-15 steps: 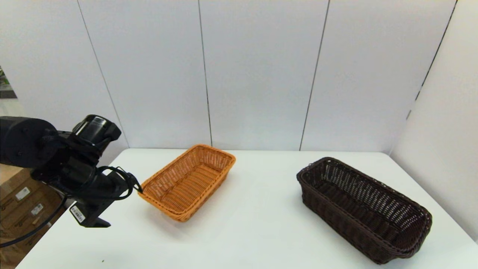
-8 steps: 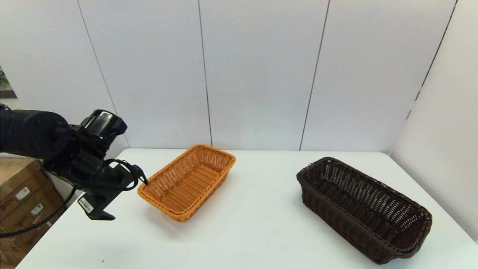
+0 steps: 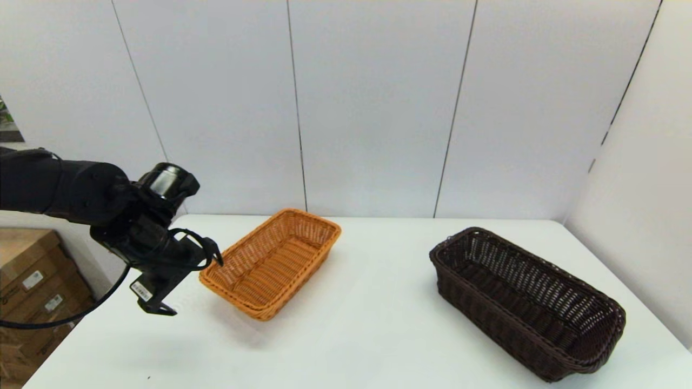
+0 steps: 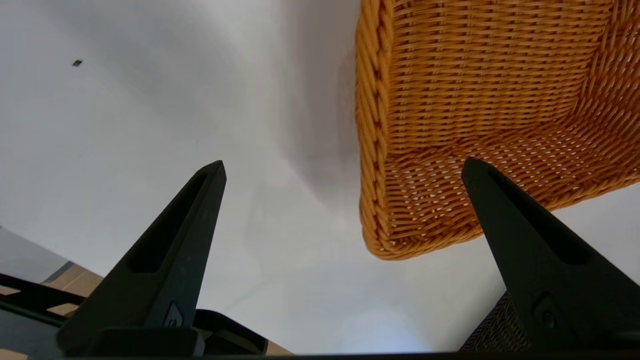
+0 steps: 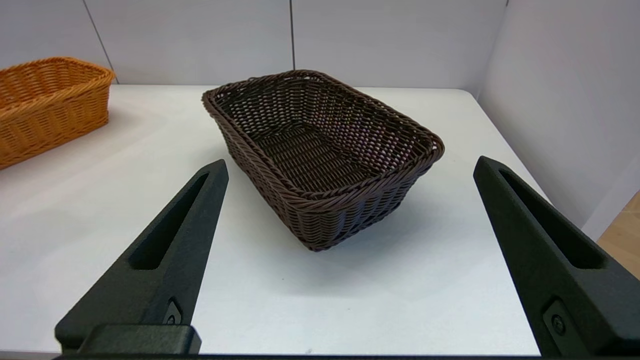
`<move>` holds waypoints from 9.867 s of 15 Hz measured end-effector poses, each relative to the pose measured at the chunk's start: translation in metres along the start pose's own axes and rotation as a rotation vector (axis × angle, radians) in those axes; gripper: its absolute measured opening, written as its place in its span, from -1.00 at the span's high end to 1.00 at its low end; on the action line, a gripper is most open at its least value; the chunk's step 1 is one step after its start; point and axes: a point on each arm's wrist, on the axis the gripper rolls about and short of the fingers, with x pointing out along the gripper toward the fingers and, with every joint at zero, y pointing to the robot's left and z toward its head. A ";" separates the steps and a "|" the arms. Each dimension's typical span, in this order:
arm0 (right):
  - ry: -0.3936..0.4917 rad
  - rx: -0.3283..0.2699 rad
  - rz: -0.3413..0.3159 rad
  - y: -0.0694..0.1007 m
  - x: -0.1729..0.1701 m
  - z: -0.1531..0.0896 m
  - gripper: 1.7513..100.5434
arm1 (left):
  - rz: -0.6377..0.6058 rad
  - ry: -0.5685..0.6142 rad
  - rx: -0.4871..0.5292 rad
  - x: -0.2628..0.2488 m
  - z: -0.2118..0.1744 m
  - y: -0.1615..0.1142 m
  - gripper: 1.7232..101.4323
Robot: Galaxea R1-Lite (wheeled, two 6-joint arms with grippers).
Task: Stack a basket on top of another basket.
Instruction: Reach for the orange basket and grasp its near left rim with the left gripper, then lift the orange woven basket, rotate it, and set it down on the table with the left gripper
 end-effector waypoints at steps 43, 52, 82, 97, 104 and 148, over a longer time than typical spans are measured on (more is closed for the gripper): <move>0.000 0.000 0.000 0.000 0.000 0.000 -0.94 | 0.072 0.082 -0.005 0.069 0.008 -0.020 -0.81; 0.000 0.000 0.001 0.000 0.000 0.000 -0.94 | 0.038 0.085 0.020 0.070 0.001 -0.026 0.82; 0.000 0.000 0.000 0.000 0.000 0.000 -0.94 | -0.368 0.416 0.218 0.023 -0.003 0.020 0.82; 0.000 0.000 0.001 0.000 0.000 0.000 -0.94 | -0.396 0.569 0.541 0.014 0.001 0.045 0.82; 0.000 0.000 0.000 0.000 0.000 0.000 -0.94 | -0.410 0.612 0.701 -0.003 0.005 0.032 0.82; 0.000 0.000 0.000 0.000 0.000 0.000 -0.94 | -0.472 0.635 0.870 0.060 0.010 -0.016 0.82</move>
